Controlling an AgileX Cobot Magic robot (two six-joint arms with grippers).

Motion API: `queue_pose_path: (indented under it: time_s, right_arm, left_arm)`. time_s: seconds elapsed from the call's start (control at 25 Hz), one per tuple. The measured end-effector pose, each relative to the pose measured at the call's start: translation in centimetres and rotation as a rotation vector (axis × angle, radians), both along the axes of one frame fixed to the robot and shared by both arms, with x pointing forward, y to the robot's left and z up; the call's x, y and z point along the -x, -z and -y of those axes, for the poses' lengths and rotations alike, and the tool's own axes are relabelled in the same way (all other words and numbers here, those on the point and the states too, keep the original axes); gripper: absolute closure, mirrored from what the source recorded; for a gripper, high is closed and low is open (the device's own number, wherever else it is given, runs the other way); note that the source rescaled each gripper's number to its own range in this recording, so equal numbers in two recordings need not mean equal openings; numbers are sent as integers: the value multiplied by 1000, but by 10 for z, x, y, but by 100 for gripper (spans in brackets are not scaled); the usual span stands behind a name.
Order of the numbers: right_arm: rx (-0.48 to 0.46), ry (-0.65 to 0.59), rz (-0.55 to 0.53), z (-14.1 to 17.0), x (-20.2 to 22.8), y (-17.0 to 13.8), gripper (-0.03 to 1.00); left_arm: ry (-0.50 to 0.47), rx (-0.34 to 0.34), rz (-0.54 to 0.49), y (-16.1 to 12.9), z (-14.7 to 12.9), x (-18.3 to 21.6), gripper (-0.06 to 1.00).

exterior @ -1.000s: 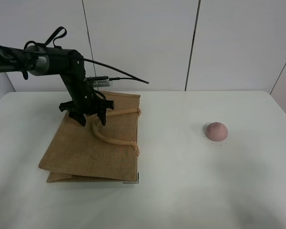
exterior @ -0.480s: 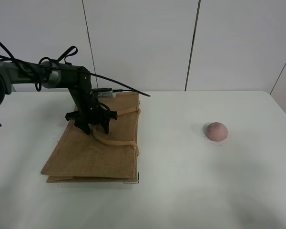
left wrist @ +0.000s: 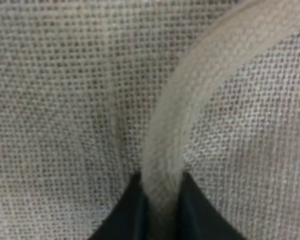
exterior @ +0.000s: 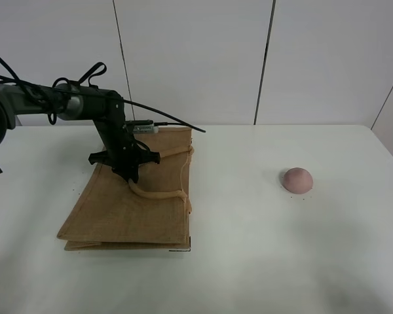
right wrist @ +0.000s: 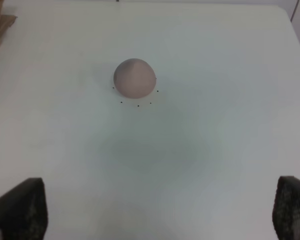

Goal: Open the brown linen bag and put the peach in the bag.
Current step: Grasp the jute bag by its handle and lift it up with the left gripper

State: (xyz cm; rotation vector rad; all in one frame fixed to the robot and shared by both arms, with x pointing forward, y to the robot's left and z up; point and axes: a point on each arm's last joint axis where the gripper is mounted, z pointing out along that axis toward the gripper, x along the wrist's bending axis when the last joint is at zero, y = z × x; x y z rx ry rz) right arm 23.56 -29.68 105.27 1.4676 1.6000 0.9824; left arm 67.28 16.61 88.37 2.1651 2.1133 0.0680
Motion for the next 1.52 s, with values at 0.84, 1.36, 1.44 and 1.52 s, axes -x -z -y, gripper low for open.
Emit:
queue_pose_path:
  time_s: [0.84, 1.36, 1.44, 1.52]
  right_arm:
    - [0, 0, 0, 0, 0, 0, -3]
    - [0, 0, 0, 0, 0, 0, -3]
    - [0, 0, 0, 0, 0, 0, -3]
    - [0, 0, 0, 0, 0, 0, -3]
  left_arm:
    - [79, 24, 199, -190, -1, 1, 94]
    - [130, 112, 436, -297, -15, 57, 94]
    - [132, 116, 459, -306, -17, 63, 94]
    - [133, 120, 475, -312, -18, 68, 94]
